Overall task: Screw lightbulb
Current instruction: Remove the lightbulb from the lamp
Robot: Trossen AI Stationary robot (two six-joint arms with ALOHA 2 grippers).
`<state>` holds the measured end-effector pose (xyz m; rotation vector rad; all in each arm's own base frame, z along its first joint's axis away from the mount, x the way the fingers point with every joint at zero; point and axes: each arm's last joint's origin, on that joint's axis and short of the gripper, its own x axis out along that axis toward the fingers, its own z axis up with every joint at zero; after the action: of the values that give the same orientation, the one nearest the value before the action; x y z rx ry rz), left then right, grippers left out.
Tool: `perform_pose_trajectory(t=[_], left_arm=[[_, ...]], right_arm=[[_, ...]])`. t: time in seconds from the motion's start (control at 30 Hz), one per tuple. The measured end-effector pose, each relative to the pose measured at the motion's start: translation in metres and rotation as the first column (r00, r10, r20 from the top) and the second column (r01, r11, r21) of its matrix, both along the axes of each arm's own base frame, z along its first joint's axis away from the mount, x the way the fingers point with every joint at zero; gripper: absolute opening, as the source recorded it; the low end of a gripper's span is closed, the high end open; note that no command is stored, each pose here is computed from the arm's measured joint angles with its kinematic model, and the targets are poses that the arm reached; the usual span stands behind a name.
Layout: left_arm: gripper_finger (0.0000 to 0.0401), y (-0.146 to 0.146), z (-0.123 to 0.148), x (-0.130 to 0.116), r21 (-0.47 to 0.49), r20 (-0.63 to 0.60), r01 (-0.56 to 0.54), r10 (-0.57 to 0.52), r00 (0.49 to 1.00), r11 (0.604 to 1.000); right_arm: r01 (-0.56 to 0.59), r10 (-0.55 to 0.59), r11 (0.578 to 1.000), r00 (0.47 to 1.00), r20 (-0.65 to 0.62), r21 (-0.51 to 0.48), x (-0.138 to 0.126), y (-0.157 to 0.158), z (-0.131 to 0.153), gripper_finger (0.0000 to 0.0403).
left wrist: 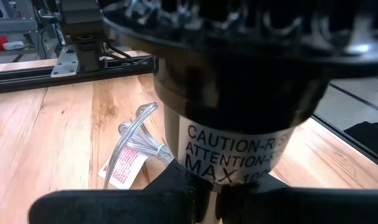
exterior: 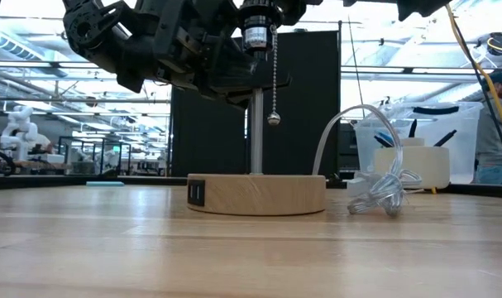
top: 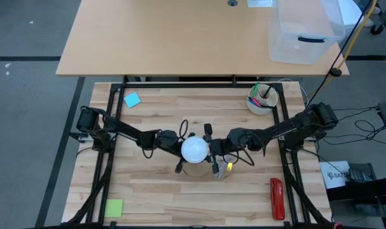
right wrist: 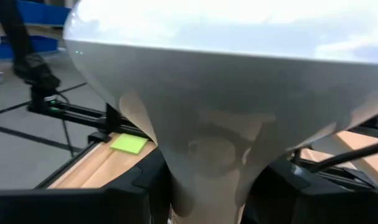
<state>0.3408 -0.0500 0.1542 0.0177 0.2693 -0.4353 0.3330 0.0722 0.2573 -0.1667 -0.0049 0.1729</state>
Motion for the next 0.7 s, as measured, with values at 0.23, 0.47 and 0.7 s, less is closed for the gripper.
perform_pose_trajectory(t=[0.23, 0.47, 0.7], left_arm=[[0.0028, 0.000, 0.000, 0.000, -0.005, -0.001, 0.011, -0.011, 1.000, 1.000], [0.0028, -0.001, 0.000, 0.000, -0.010, -0.001, 0.028, -0.028, 1.000, 1.000], [0.0028, -0.001, 0.000, 0.000, -0.019, -0.002, 0.058, -0.058, 0.998, 0.998]], right_arm=[[-0.117, 0.117, 0.993, 0.993, -0.004, -0.002, 0.003, -0.015, -0.001, 0.0161], [-0.274, 0.274, 0.962, 0.962, 0.000, 0.009, 0.004, -0.034, -0.001, 0.0161], [-0.370, 0.369, 0.929, 0.929, 0.039, 0.000, 0.004, -0.043, 0.002, 0.0160]])
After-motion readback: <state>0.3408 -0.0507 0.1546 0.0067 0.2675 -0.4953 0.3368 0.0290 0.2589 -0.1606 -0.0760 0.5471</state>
